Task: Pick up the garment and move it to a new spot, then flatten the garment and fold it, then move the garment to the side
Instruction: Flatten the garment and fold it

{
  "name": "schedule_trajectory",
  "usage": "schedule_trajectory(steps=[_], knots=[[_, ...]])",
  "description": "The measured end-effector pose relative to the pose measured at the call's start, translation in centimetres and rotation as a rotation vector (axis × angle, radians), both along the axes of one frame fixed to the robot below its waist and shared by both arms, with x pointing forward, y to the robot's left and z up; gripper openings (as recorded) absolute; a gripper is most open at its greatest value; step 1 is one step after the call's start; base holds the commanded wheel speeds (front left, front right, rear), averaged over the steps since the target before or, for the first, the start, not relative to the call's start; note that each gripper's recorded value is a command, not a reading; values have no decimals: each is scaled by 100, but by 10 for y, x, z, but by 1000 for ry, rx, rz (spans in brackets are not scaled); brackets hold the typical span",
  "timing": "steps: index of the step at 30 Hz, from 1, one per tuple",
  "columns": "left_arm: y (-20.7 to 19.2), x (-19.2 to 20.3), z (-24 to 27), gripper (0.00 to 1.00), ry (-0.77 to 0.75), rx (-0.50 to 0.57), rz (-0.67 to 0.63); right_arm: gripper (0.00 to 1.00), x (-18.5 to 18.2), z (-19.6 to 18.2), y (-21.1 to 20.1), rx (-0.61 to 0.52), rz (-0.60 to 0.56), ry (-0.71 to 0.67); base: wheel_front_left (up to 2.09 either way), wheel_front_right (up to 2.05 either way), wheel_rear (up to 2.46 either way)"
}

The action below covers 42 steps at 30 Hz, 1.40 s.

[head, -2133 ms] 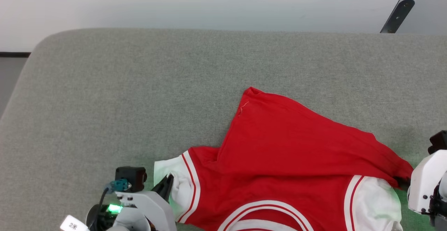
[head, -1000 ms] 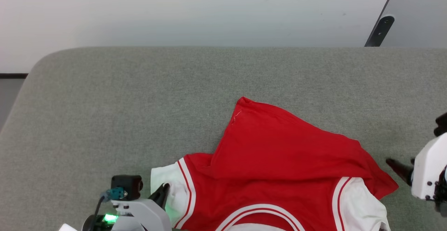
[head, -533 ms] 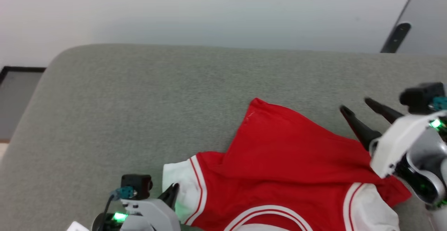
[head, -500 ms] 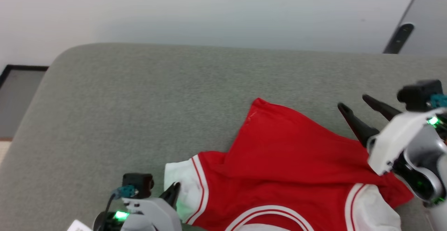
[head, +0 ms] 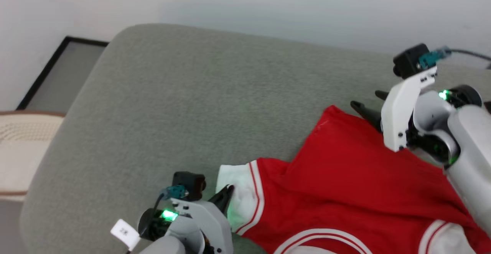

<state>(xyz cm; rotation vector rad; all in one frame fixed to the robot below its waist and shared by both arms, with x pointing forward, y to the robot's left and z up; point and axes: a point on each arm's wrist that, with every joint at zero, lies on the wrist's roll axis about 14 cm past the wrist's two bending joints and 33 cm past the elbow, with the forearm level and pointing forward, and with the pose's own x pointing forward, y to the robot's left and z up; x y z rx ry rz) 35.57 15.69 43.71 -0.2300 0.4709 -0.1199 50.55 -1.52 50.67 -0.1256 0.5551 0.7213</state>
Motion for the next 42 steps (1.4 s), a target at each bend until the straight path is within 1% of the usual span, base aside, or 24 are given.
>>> schedule_trajectory(steps=[4,7,10,13,19,24,32,33,34,35,36,42], knots=[[8,-3,-7,0,17,3,25,100,10,-7,19,-32,38,42,0,0,0],[14,-3,-10,0,27,7,34,100,10,-20,28,-64,60,107,0,0,0],[20,-3,-13,0,35,14,46,100,10,-38,25,-123,58,185,0,0,0],[22,-3,-16,0,42,16,50,100,13,-54,16,-178,31,270,0,0,0],[23,1,-20,0,51,17,53,100,16,-69,23,-211,12,367,0,0,0],[22,5,-25,0,60,15,53,100,5,-96,21,-300,14,472,0,0,0],[21,12,-26,0,56,7,55,100,9,-107,25,-356,10,486,0,0,0],[21,12,-28,0,57,4,57,100,8,-110,26,-361,9,503,0,0,0],[21,11,-29,0,58,4,60,98,8,-111,27,-368,10,506,0,0,0],[22,11,-30,0,61,5,63,44,9,-111,27,-377,10,502,0,0,0],[22,11,-30,0,61,5,63,0,9,-111,27,-377,10,502,0,0,0],[24,11,-31,0,58,0,72,0,14,-106,28,-359,-6,470,0,0,0]])
